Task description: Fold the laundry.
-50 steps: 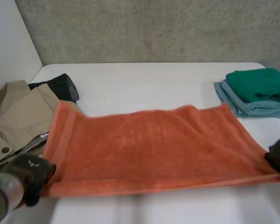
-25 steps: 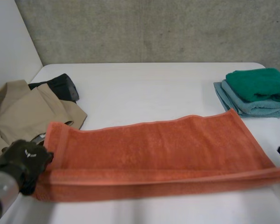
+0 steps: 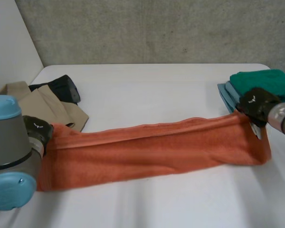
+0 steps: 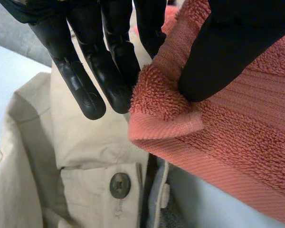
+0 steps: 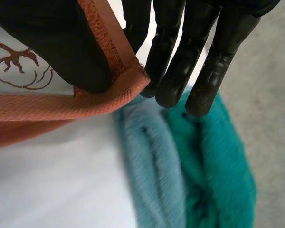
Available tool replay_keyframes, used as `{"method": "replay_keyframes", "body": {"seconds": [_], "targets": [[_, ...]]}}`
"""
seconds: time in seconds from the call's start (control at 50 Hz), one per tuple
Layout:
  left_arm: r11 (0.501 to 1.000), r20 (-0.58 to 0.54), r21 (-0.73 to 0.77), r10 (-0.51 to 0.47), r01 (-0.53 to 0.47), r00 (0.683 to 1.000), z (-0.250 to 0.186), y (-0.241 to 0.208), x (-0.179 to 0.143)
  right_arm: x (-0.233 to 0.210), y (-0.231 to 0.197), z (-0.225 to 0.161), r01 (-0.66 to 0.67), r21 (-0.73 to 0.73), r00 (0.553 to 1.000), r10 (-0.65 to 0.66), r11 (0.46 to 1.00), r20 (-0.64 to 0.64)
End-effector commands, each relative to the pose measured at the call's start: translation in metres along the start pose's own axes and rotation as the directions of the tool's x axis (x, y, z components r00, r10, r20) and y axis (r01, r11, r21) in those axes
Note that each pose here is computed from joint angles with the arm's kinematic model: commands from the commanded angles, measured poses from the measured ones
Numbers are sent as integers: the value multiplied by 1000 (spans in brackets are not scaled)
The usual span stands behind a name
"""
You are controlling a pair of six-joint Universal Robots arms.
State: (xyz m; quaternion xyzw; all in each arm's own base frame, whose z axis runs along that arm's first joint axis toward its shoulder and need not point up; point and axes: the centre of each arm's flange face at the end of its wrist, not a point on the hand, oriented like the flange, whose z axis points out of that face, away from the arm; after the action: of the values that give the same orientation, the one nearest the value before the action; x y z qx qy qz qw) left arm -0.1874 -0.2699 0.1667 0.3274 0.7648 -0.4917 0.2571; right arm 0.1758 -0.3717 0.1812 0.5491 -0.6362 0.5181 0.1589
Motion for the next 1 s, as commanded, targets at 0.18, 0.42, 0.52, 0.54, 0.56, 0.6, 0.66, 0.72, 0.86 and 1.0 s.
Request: {"method": "replay_keyframes", "body": {"seconds": [0.18,0.42,0.52,0.54,0.56,0.6,0.66,0.72,0.86,1.0], "targets": [[997,67,65,-31,27,997,33,-15,5,-20,-7,64,72,46,995,-68,996,-78],[993,78,117,-40,31,996,35,-28,10,7,-16,76,35,79,964,-13,996,-266],[977,107,207,-79,56,991,14,-51,-6,47,-37,46,-120,177,926,175,977,-334],[974,110,217,-85,60,990,11,-53,-9,51,-41,40,-151,193,919,210,970,-333],[972,115,227,-93,66,989,8,-55,-12,57,-46,29,-204,218,908,268,954,-323],[966,128,249,-110,76,986,-1,-59,-20,58,-52,17,-254,238,901,319,938,-294],[963,122,258,-110,75,986,-13,-56,-23,51,-56,-5,-331,230,907,376,915,-191],[965,86,255,-92,68,992,-19,-50,-17,36,-37,-17,-407,135,905,419,903,-71],[977,-60,209,-19,31,998,-31,-21,12,-5,-2,-35,-520,-45,845,522,853,114],[984,-102,179,-3,21,995,-23,-8,20,-31,21,-40,-497,-73,855,503,864,129]]}}
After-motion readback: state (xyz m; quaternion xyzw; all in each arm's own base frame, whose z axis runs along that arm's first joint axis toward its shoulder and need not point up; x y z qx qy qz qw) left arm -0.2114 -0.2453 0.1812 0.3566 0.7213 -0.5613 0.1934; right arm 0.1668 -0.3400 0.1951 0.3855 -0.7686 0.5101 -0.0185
